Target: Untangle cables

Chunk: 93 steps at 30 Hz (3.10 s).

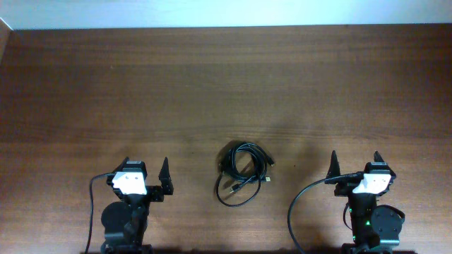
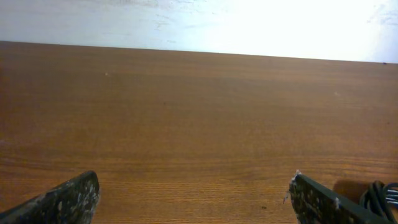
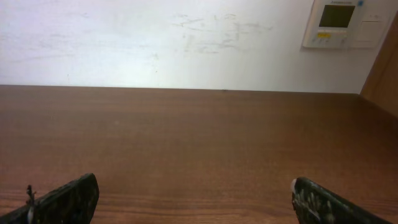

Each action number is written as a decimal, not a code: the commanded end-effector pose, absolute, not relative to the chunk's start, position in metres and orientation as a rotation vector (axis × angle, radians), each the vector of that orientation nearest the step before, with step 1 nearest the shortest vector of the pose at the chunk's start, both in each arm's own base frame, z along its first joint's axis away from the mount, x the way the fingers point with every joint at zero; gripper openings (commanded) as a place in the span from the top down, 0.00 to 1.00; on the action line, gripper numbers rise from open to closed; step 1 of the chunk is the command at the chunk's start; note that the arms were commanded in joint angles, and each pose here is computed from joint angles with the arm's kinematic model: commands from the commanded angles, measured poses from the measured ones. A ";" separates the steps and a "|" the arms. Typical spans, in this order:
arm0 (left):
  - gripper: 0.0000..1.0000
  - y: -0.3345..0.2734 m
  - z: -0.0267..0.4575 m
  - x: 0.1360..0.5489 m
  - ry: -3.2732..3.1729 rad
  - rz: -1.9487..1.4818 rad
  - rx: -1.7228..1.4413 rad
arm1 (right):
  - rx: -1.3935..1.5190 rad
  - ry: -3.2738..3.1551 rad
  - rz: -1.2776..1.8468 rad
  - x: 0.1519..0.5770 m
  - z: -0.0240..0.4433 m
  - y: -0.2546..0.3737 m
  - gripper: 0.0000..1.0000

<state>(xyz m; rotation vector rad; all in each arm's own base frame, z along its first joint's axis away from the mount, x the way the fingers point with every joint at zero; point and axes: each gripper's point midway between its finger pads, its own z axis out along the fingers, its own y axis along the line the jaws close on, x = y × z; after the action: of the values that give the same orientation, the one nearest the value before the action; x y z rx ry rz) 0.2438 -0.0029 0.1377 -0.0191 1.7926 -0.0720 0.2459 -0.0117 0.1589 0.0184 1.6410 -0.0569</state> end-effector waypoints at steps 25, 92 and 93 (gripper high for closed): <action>0.01 -0.002 0.134 0.244 1.798 -0.060 -0.011 | 0.037 1.651 -0.059 0.246 0.155 -0.014 0.02; 0.01 -0.004 0.173 0.225 1.850 -0.069 -0.010 | 0.037 1.651 -0.059 0.246 0.155 -0.014 0.02; 0.01 -0.005 0.173 0.225 1.851 -0.069 -0.009 | 0.037 1.651 -0.059 0.246 0.155 -0.014 0.02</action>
<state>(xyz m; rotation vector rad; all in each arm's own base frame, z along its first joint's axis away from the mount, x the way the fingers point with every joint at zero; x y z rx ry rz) 0.2254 -0.0039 0.1630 -0.0251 1.8706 -0.0762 0.2459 -0.0117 0.1589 0.0181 1.6410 -0.0572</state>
